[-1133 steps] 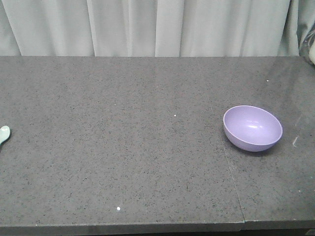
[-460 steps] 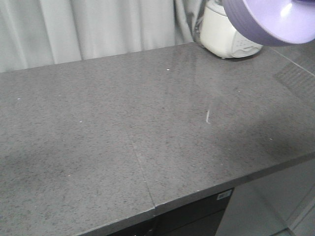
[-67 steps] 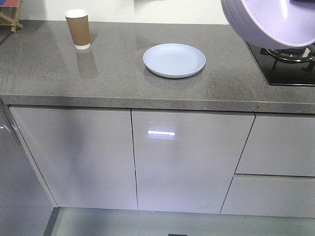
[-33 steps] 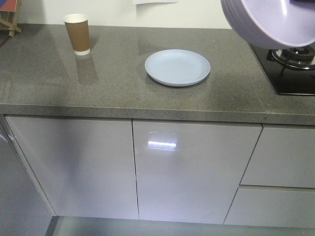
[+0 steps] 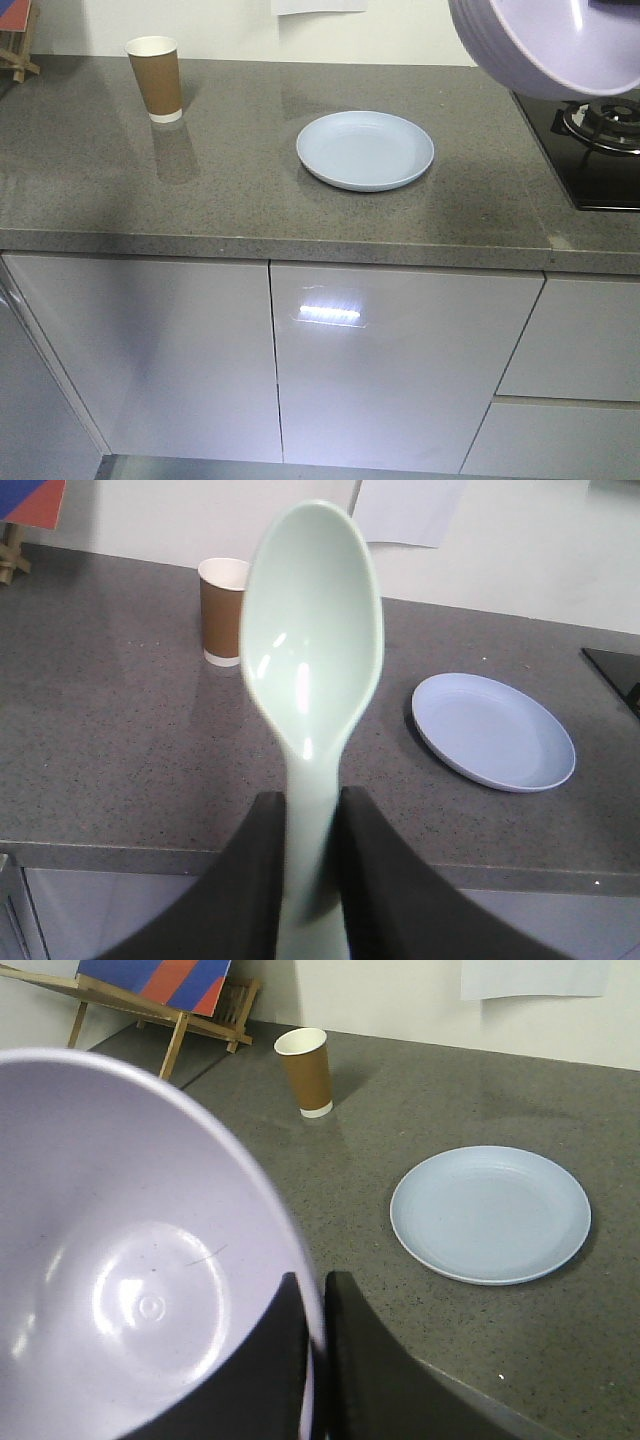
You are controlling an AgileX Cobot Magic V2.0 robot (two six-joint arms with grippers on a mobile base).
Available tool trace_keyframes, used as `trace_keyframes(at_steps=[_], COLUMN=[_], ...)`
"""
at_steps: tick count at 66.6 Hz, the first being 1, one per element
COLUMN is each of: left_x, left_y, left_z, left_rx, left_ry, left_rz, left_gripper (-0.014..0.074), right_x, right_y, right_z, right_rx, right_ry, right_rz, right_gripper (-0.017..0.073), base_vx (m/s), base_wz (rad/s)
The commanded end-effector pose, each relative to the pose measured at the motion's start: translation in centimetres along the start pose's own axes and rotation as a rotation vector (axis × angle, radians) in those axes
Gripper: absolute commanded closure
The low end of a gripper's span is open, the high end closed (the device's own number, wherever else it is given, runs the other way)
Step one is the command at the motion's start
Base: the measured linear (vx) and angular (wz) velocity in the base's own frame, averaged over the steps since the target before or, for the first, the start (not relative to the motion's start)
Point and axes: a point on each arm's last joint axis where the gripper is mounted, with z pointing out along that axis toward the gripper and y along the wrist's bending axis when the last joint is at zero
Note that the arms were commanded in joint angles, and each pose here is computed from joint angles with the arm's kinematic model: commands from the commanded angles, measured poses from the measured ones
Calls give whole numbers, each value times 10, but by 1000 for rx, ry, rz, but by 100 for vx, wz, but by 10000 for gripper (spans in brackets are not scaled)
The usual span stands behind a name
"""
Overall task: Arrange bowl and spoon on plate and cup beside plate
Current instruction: 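Drive the base toward the counter with the pale blue plate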
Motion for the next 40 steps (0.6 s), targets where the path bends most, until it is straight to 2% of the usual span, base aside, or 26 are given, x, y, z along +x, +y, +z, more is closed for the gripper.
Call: trace_keyframes(at_steps=[1,40], left_x=[-12,-12], left_y=[-5,-5], left_z=[-8,-8], left_rx=[16,16], left_ry=[-93,-93], left_rz=[-11,-11], left_gripper=[599,599], right_x=[-12,-12], right_y=[10,10], right_z=[-12,-12], right_rx=[-1,-1], right_ry=[-96,-96], right_rz=[-16,-16], right_gripper=[568,568], base_vx=[6,3], base_wz=[0,0])
